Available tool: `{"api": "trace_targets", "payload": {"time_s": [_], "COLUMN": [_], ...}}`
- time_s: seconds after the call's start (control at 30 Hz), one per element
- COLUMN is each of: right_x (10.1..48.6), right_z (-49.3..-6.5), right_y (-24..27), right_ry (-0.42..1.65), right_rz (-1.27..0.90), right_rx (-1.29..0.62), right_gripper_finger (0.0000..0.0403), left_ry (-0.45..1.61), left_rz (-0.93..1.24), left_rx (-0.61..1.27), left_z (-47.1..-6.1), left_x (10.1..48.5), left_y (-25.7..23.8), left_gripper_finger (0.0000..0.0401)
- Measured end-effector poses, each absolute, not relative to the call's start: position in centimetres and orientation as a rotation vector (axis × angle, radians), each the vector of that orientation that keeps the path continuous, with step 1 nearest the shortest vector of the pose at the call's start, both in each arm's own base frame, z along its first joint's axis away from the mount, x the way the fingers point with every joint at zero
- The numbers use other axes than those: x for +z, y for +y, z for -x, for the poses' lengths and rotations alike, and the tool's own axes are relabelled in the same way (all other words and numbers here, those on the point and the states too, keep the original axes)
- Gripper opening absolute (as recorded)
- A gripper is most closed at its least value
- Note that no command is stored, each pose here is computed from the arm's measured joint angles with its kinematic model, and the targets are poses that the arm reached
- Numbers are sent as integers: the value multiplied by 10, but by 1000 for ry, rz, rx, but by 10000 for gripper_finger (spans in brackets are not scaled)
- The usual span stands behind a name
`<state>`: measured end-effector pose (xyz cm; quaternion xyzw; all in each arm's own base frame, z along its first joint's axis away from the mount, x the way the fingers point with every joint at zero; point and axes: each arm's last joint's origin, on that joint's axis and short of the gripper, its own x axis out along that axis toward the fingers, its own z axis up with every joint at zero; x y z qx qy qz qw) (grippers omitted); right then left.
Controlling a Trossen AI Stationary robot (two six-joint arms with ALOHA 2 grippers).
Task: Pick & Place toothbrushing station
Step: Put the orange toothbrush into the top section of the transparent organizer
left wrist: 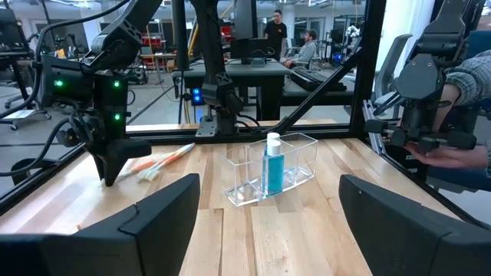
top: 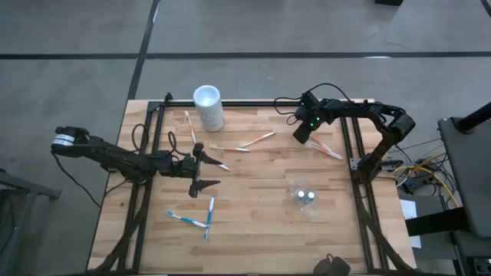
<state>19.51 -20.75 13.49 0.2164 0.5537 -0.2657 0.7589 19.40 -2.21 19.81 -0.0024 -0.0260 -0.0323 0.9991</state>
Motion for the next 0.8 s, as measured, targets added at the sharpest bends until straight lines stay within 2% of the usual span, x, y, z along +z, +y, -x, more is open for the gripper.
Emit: {"api": "trace_targets", "payload": {"time_s": [0.23,0.8], "right_x": [135,136], "right_z": [-195,-196], "right_y": [-208,-208], "right_ry": [1209,1172], "right_rz": [-469,-512], "right_rx": [-585,-605], "right_gripper_finger": [36,31], "left_ry": [-52,-53], "left_rz": [5,5], "left_rx": [-65,-64], "left_z": [-194,-194], "left_x": [198,198], "left_y": [-22,-22], "left_gripper_finger": [319,319]}}
